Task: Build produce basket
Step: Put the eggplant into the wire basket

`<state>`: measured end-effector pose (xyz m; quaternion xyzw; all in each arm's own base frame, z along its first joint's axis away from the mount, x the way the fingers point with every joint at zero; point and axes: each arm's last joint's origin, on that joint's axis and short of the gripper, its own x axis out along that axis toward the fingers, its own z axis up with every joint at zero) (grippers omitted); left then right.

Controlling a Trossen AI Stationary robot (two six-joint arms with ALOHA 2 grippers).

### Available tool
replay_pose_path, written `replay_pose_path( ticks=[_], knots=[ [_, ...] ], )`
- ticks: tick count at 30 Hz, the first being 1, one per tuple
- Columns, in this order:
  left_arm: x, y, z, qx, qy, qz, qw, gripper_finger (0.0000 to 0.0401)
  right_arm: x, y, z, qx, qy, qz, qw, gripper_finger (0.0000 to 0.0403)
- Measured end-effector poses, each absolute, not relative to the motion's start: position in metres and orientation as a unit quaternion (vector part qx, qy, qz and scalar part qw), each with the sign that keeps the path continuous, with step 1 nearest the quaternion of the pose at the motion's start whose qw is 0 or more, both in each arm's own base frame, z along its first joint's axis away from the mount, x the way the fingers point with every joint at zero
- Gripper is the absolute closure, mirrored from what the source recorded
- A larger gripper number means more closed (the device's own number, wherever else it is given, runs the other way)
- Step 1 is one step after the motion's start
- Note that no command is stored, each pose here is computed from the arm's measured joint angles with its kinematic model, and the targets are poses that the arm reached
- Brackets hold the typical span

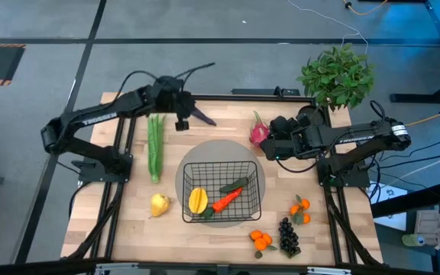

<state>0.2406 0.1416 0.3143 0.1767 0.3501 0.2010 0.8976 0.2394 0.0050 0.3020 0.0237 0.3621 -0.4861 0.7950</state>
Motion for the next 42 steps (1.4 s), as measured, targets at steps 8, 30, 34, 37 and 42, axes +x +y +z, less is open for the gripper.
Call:
replay_pose_path(
  ticks=[8, 30, 34, 37, 42],
  knots=[
    [0.26, 0.188, 0.252, 0.119, 0.436, 0.18, 0.874, 0.0297, 0.239, 0.005, 0.302, 0.024, 0.362, -0.486, 0.795, 0.0199],
    [0.29, 0.194, 0.214, 0.211, 0.495, 0.239, 0.808, 0.024, 0.241, 0.005, 0.302, 0.033, 0.357, -0.484, 0.798, 0.0199],
    [0.287, 0.202, 0.214, 0.171, 0.451, 0.161, 0.861, 0.0226, 0.241, 0.005, 0.302, 0.033, 0.356, -0.484, 0.799, 0.0199],
    [0.284, 0.213, 0.218, 0.157, 0.417, 0.165, 0.88, 0.0226, 0.241, 0.005, 0.302, 0.04, 0.352, -0.487, 0.798, 0.0199],
    [0.276, 0.228, 0.222, 0.126, 0.392, 0.218, 0.885, 0.0228, 0.241, 0.005, 0.302, 0.043, 0.35, -0.488, 0.798, 0.0199]
  ],
)
